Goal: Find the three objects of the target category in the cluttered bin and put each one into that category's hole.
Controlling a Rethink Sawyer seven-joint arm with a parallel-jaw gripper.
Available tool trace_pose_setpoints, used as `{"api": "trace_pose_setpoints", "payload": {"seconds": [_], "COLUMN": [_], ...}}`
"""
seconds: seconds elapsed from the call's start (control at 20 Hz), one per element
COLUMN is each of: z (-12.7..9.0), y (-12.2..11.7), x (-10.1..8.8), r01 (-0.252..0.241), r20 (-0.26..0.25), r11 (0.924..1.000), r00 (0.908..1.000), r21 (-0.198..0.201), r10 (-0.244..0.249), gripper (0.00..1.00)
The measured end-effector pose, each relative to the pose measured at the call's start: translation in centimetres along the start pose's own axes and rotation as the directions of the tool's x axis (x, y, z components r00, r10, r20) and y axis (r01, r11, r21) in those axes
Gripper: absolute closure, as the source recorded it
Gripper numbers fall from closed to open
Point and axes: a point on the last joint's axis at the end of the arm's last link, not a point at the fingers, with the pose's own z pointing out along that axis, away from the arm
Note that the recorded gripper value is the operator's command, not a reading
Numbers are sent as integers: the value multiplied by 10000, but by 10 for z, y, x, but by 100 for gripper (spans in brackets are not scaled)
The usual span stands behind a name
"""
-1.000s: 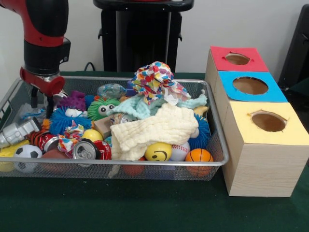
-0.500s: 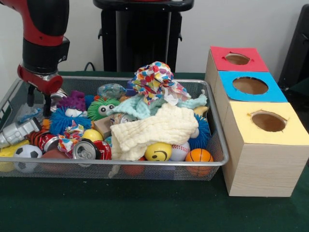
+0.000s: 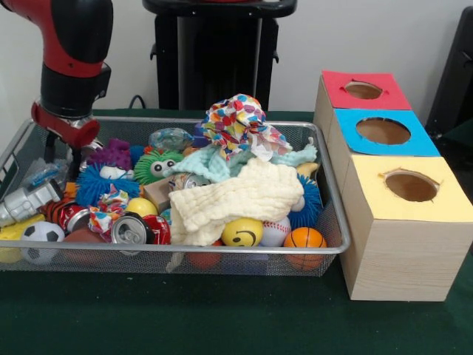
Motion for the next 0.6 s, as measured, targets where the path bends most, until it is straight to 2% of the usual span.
{"api": "trace_pose_setpoints", "payload": {"seconds": [0.4, 0.6], "z": [11, 15], "y": [3, 4], "x": [7, 7], "r01": [56, 79], "r20": [138, 376], "r11": [10000, 10000], "r00": [9999, 9993], "r21": [6, 15], "r10": [-56, -79], "gripper": [0, 0]}}
